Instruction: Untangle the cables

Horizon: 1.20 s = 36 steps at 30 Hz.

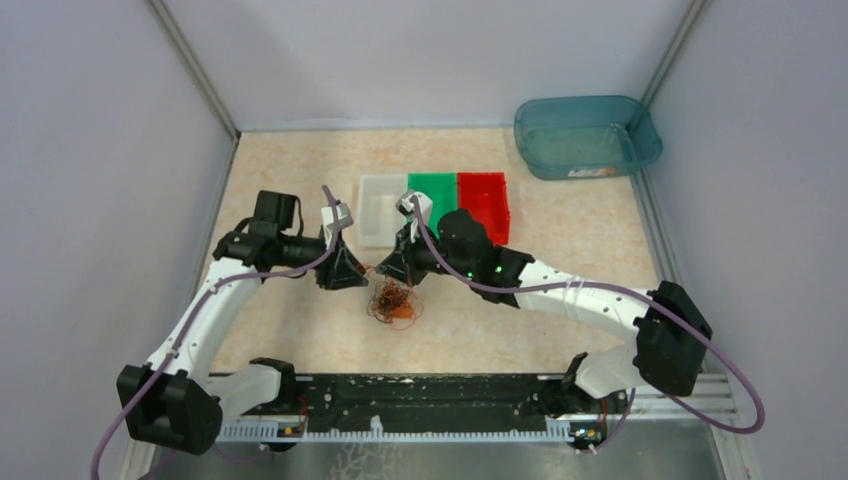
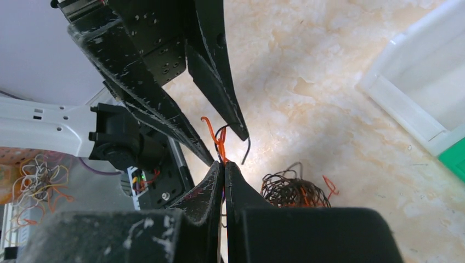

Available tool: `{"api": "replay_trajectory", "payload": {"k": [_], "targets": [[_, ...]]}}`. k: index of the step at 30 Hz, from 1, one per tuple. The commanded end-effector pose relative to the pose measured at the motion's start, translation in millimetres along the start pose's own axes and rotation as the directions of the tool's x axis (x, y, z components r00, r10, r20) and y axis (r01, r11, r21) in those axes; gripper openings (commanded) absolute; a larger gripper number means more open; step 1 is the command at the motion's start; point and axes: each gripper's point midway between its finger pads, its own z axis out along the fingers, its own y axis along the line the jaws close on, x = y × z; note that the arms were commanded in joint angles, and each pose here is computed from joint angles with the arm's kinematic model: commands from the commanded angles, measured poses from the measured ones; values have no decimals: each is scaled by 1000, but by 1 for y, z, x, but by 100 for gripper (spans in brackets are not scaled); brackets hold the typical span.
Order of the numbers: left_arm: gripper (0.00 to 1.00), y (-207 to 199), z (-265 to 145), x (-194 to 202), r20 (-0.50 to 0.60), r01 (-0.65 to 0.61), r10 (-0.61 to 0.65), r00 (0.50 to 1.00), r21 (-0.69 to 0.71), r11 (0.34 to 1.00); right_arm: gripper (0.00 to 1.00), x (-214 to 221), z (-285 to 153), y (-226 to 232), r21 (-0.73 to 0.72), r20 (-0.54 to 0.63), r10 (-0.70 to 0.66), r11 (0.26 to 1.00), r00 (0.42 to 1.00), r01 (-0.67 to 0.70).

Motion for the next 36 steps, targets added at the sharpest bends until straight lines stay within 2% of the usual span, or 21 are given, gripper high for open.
{"api": "replay_trajectory", "payload": {"k": [1, 5, 7, 15, 18, 24, 27, 30, 32, 34, 36], "targets": [[38, -12, -3, -15, 41, -21, 19, 999, 40, 999, 0, -58, -12, 36, -95, 166, -9, 995, 986, 25], [14, -10, -4, -23, 65, -30, 29, 997, 23, 999, 0, -57, -12, 35, -89, 164, -2, 996, 986, 17], [9, -8, -5, -26, 70, -43, 43, 997, 3, 999, 0, -54, -11, 32, -75, 160, 0, 997, 987, 13], [4, 12, -14, -24, 24, -108, 112, 993, -134, 985, 0, -45, -17, 6, 55, 160, -14, 998, 987, 5], [0, 25, -19, -24, 4, -135, 139, 990, -213, 968, 0, -38, -20, -7, 114, 158, -19, 993, 987, 1], [0, 48, -28, -24, -13, -150, 156, 988, -357, 922, 2, -25, -29, -21, 175, 147, -22, 985, 989, -4], [0, 44, -28, -29, -2, -155, 164, 986, -346, 925, 16, -22, -31, -25, 191, 140, -29, 982, 990, 2], [1, 36, -25, -33, 17, -130, 142, 990, -299, 945, 23, -21, -30, -24, 184, 135, -37, 983, 990, 11], [1, 32, -24, -37, 37, -105, 119, 992, -278, 955, 36, -22, -28, -20, 163, 134, -46, 986, 990, 23], [1, 29, -25, -41, 49, -95, 112, 993, -269, 958, 53, -25, -25, -14, 133, 129, -60, 990, 990, 42], [1, 25, -26, -45, 57, -96, 114, 992, -264, 960, 61, -25, -19, -10, 105, 114, -69, 993, 991, 57]]}}
